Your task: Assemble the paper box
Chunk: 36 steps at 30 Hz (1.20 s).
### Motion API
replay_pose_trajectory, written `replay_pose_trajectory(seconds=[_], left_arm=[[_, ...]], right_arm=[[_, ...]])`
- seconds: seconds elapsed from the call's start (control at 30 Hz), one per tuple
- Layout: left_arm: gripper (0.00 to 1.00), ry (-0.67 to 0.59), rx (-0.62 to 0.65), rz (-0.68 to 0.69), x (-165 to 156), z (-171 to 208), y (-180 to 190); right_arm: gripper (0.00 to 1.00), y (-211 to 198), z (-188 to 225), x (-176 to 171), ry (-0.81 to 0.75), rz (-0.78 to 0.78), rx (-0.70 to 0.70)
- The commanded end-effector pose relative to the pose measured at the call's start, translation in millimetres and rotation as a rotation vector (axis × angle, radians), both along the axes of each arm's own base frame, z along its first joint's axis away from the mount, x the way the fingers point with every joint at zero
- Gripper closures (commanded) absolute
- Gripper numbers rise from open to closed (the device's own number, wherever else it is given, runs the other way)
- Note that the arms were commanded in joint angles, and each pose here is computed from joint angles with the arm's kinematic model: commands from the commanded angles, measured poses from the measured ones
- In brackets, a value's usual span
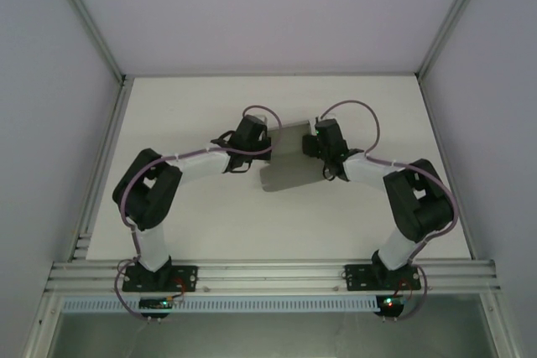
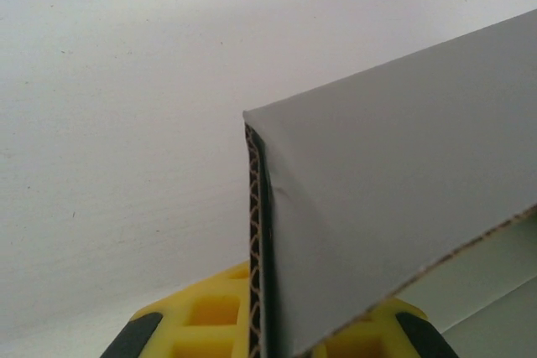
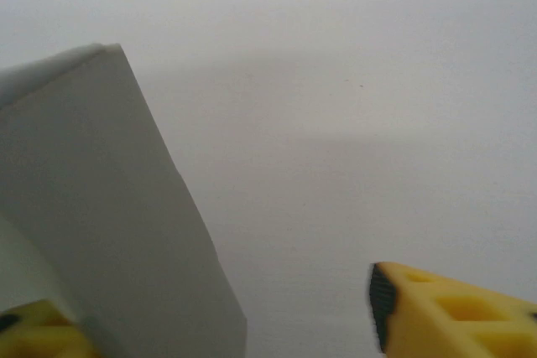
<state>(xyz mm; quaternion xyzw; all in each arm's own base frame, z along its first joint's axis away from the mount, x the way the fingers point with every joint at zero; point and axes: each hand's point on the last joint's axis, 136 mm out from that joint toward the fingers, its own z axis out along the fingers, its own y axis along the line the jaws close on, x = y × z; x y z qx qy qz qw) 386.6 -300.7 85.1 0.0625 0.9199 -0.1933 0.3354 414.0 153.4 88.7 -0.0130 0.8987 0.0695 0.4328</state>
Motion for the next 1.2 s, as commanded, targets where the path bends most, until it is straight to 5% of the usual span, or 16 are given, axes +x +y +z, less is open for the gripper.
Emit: replay_pose_trajectory(seconds=[0.0, 0.33, 0.43, 0.5, 0.67, 0.83, 0.9, 1.0, 1.17], left_arm=[[1.00, 0.025, 0.060, 0.009, -3, -5, 15], [1.00, 0.024, 0.057, 0.006, -2, -3, 13], [1.00, 0.014, 0.066, -0.009, 0, 0, 12], [1.00, 0.011, 0.080, -0.061, 2, 5, 12], [1.00, -0.002, 0.143, -0.420, -4, 36, 13], [1.00, -0.031, 0.403, -1.091, -73, 55, 18], [1.00, -0.072, 0.584, -1.150, -66, 59, 24], [1.00, 0.018, 0.655, -1.330, -85, 61, 21], [1.00, 0.121, 0.873, -1.415, -84, 44, 12]], right_arm=[[0.25, 10, 26, 1, -0.052, 0.053, 0.130], [0.19, 7, 36, -9, -0.056, 0.092, 0.100], [0.02, 12, 54, -15, -0.108, 0.126, 0.137], [0.02, 14, 73, -24, -0.136, 0.147, 0.187], [0.01, -15, 121, -50, -0.172, 0.065, 0.203], [0.02, -79, 133, -85, -0.057, -0.161, 0.133], [0.02, -91, 133, -97, -0.032, -0.185, 0.125], [0.01, -102, 127, -112, 0.014, -0.219, 0.138], [0.02, -112, 115, -123, 0.069, -0.243, 0.164]])
